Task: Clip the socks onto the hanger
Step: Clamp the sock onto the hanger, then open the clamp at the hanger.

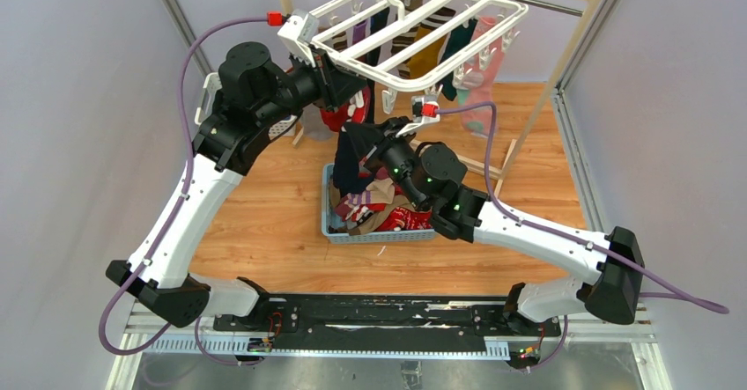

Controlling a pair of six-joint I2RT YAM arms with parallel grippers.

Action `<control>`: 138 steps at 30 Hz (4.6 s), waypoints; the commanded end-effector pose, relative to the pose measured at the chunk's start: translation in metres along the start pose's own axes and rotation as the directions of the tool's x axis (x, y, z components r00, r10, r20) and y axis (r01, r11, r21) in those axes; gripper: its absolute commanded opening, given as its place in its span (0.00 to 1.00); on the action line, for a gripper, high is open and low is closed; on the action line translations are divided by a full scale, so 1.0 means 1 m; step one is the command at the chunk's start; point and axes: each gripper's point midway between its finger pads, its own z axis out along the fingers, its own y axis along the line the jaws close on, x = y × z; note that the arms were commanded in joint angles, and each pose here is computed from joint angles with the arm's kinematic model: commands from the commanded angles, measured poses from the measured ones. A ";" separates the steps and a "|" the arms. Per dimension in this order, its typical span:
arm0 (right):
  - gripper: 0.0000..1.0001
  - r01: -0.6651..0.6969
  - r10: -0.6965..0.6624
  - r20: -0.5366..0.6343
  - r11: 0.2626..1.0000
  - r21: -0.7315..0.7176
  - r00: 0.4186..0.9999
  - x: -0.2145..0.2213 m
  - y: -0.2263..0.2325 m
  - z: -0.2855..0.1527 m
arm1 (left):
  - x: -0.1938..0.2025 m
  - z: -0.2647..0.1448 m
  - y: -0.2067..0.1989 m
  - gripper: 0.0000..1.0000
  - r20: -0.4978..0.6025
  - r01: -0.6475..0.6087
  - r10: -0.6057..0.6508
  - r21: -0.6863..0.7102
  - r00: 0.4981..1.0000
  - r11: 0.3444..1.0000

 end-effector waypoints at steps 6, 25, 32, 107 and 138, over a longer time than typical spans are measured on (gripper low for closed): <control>0.00 -0.012 0.014 0.045 0.999 -0.043 0.999 -0.017 0.020 0.006 | 0.013 -0.007 0.002 0.00 -0.047 0.008 -0.009 -0.010 0.999 1.000; 0.00 0.009 -0.003 0.094 0.998 -0.060 0.996 -0.034 0.027 0.006 | 0.013 -0.007 0.002 0.00 -0.046 0.007 -0.008 -0.008 0.999 1.000; 0.00 0.018 -0.009 0.109 0.997 -0.080 0.994 -0.036 0.033 0.010 | 0.013 -0.006 0.004 0.10 -0.049 0.009 -0.010 -0.018 0.999 1.000; 0.48 0.682 -0.728 0.101 0.674 0.283 0.678 -0.212 -0.137 -0.088 | 0.067 -0.010 0.067 0.55 -0.204 -0.279 0.242 -0.177 0.948 0.944; 0.52 0.640 -0.681 0.212 0.732 0.235 0.701 -0.230 -0.161 -0.071 | 0.032 -0.019 0.110 0.52 -0.151 -0.350 0.315 -0.395 0.937 0.850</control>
